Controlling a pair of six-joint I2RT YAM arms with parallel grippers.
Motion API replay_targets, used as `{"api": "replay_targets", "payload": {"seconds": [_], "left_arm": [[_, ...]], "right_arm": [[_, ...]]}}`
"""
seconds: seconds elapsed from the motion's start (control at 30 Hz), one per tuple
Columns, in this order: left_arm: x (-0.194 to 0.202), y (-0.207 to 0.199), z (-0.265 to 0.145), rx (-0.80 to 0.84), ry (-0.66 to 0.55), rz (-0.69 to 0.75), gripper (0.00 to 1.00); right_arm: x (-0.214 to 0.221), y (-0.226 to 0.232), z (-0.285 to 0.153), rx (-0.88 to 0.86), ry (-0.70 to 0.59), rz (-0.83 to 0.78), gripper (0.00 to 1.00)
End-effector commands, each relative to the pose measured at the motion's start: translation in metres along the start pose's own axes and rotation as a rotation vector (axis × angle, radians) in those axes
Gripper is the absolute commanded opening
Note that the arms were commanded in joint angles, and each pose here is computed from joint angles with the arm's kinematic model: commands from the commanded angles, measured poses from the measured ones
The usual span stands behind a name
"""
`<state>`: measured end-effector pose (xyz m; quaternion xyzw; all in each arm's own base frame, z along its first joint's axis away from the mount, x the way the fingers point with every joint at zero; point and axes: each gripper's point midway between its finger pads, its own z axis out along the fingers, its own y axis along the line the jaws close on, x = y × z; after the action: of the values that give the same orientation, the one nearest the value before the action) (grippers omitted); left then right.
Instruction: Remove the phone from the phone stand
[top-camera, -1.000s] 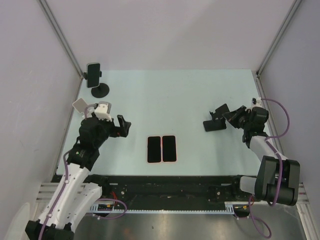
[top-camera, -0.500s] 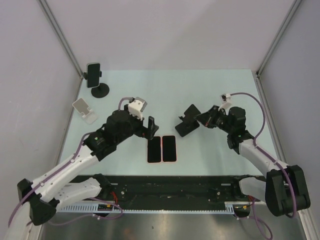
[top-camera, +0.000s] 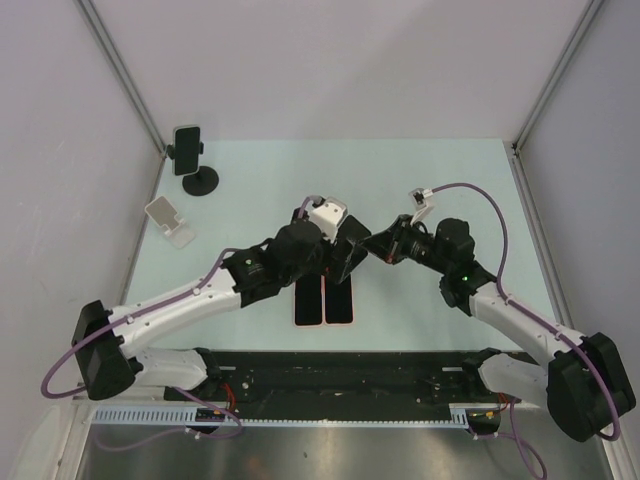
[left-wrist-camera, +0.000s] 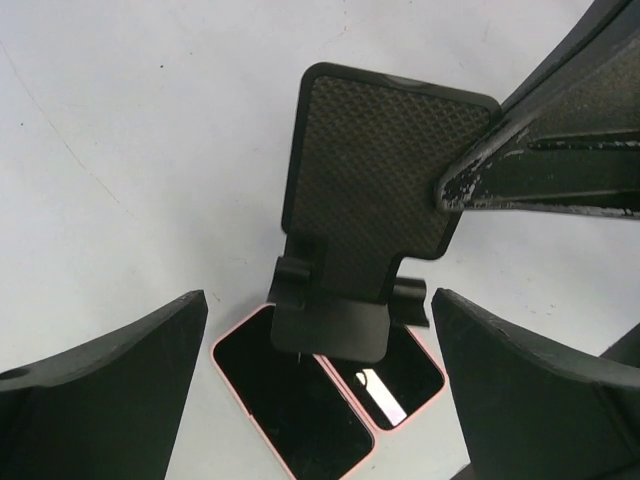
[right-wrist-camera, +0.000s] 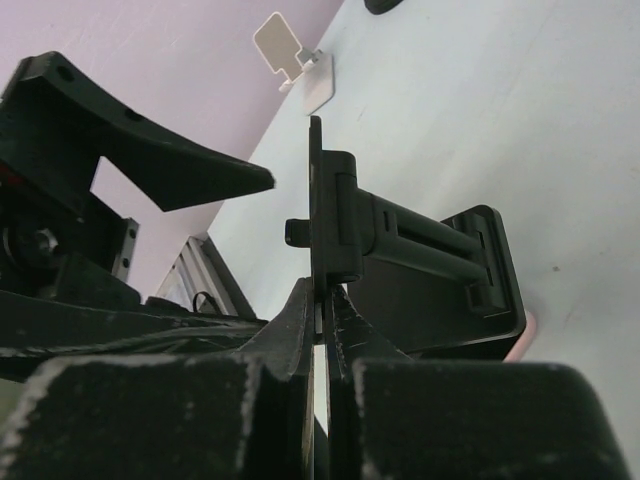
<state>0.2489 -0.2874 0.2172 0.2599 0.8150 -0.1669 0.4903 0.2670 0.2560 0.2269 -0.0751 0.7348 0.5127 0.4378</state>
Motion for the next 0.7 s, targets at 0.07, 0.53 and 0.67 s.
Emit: {"api": "replay_targets", "payload": {"seconds": [0.07, 0.53, 0.67], "left_arm": [[-0.026, -0.01, 0.008, -0.049, -0.055, 0.022, 1.0], [-0.026, -0.016, 0.018, -0.098, -0.073, 0.037, 0.91], [-0.029, -0.015, 0.017, -0.101, -0.087, 0.041, 0.82]], "right_arm": [[-0.035, 0.047, 0.002, -0.122, -0.107, -0.058, 0.0], [-0.03, 0.06, 0.004, -0.161, -0.095, -0.043, 0.0], [-0.026, 0.058, 0.007, -0.157, -0.077, -0.038, 0.0]]}}
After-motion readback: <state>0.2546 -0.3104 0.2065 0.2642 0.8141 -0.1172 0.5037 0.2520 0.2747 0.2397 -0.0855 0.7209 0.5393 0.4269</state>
